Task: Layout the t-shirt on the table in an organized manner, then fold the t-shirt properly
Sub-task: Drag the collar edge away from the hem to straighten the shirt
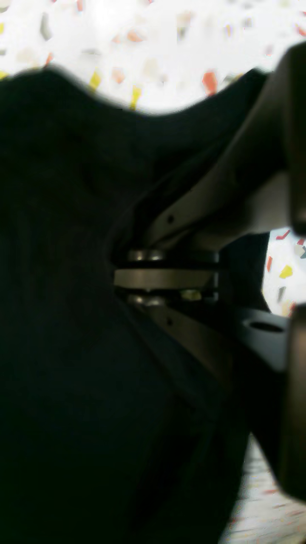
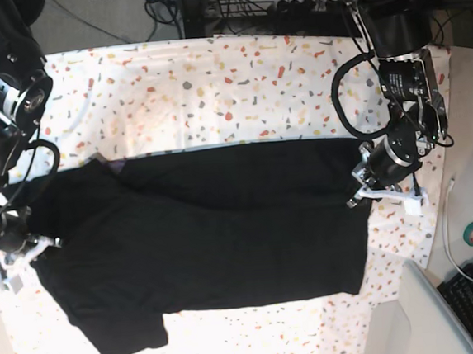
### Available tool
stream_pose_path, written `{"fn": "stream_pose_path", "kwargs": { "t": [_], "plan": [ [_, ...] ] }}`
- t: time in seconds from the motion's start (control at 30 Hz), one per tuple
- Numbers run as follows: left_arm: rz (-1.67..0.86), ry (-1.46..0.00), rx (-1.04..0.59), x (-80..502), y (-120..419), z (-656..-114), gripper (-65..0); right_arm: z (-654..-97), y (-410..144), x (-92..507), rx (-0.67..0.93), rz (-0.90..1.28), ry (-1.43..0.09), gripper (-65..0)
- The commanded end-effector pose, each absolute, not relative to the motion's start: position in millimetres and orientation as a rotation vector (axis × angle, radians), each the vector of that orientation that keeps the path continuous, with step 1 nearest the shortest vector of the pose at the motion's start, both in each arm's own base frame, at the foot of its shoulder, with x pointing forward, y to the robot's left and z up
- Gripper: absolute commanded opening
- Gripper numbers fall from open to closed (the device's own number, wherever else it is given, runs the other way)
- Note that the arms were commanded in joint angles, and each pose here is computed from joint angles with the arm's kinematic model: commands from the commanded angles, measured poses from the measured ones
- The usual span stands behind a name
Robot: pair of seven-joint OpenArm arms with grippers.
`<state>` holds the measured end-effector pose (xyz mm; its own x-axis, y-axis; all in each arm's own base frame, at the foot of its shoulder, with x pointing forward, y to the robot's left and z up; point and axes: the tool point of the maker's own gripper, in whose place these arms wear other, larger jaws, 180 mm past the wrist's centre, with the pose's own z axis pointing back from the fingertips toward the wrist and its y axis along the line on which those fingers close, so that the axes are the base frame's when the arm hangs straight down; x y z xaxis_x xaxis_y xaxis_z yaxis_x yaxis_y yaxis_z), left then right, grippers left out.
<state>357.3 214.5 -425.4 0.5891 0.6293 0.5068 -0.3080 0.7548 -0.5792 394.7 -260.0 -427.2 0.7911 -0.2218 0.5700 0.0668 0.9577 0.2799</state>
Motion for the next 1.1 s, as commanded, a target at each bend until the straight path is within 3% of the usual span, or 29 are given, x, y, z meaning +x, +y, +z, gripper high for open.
{"fn": "stream_pose_path", "kwargs": {
  "t": [0.0,0.17,0.2,0.33,0.4,0.63,0.83,1.07],
  "plan": [
    [0.560,-0.835,-0.456,371.3,225.0,-407.5,-65.0,-405.5,-274.3,411.0,0.231,-0.171,-0.711,-65.0],
    [0.582,-0.843,-0.445,370.9,230.0,-413.2,-65.0,-405.9,-276.4,409.7,0.223,-0.180,-0.707,-65.0],
    [0.587,-0.845,-0.443,371.2,231.4,-414.2,-61.5,-406.1,-276.9,409.2,0.222,-0.181,-0.707,-60.6],
    [0.602,-0.880,-0.435,376.0,235.3,-411.4,-29.5,-408.5,-279.9,403.8,0.218,-0.191,-0.707,-41.0],
    [0.604,-0.905,-0.434,377.4,236.1,-406.6,-23.2,-404.5,-287.4,396.9,0.184,-0.188,-0.726,-36.0],
    [0.619,-0.922,-0.369,332.7,255.1,-409.0,-23.2,-361.7,-293.6,341.8,0.181,-0.185,-0.884,-35.0],
    [0.761,-0.865,-0.298,267.7,283.7,-438.3,-23.2,-393.8,-278.4,279.3,0.280,-0.229,-0.810,-35.0],
    [0.794,-0.831,-0.324,276.2,279.6,-452.0,-23.2,-407.6,-271.7,256.9,0.326,-0.264,-0.779,-35.0]
  ]
}}
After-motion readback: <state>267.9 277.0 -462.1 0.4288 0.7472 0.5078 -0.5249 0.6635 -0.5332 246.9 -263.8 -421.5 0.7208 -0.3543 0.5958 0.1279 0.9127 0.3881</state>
